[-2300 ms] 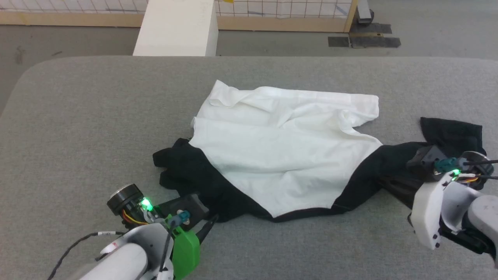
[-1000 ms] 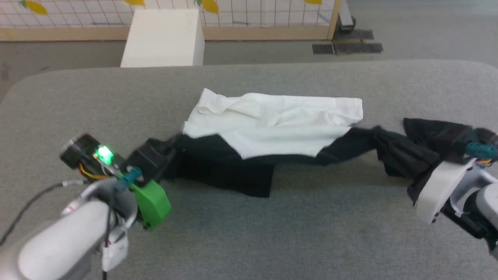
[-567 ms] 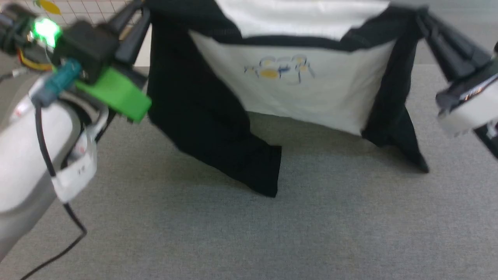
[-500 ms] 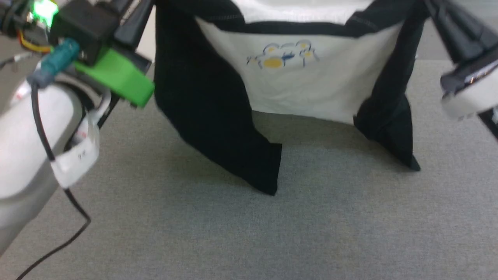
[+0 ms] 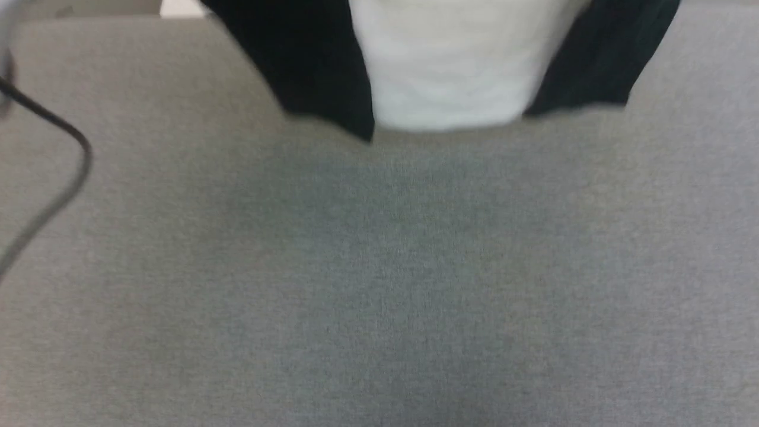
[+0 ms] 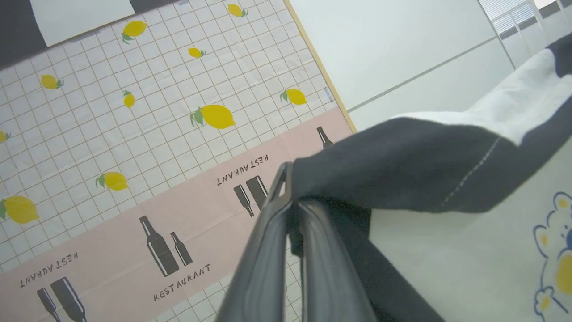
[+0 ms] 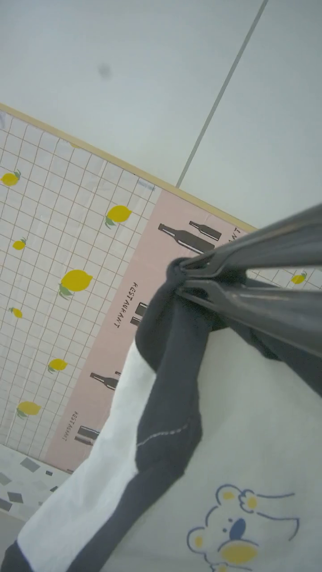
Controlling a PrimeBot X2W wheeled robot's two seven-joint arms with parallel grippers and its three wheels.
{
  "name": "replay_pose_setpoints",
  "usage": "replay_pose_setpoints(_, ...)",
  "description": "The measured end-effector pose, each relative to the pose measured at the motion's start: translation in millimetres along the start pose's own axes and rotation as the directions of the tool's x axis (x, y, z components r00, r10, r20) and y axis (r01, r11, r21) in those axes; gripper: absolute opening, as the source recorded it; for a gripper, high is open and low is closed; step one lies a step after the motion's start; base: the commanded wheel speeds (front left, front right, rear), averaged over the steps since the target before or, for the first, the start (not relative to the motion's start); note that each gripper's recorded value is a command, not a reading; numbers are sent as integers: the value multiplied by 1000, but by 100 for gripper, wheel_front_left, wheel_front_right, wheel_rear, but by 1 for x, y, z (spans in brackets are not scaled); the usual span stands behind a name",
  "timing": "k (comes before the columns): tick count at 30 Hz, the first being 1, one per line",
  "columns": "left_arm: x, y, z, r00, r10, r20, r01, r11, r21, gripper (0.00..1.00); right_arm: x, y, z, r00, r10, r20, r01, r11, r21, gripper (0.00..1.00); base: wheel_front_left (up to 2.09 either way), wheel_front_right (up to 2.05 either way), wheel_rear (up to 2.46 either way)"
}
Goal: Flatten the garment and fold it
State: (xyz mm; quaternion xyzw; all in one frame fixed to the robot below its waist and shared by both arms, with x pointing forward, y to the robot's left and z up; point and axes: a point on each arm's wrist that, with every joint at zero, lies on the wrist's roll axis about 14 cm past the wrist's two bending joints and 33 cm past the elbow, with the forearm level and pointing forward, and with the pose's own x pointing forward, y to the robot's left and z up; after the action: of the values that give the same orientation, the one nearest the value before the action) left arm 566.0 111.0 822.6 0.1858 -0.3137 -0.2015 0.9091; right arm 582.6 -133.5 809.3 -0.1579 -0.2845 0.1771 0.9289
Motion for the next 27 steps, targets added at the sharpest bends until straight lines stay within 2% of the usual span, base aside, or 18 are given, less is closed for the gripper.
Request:
replay_pose_setpoints(9, 53, 32, -27, 993, 81, 87, -86, 995, 45, 0, 56, -29, -12, 994, -63, 90, 76, 986, -149, 0, 0, 0, 0)
replay_pose_setpoints(14, 68, 40, -61, 988, 123, 94, -125, 992, 16, 0, 76, -28, -46, 995, -68, 77, 80, 983, -166, 0, 0, 0, 0)
replay_pose_setpoints(20, 59, 31, -129, 991, 132, -8, -132, 991, -30, 0, 76, 6, -118, 1000, 10, -22, -13, 987, -159, 0, 0, 0, 0)
replay_pose_setpoints(24, 28, 9, -180, 986, 115, -124, -128, 987, -95, 0, 50, 42, -172, 988, 91, -122, -105, 989, -107, 0, 0, 0, 0)
replay_pose_setpoints(27, -2, -9, -197, 981, 99, -169, -126, 980, -152, 0, 24, 67, -197, 973, 149, -177, -161, 985, -54, 0, 0, 0, 0)
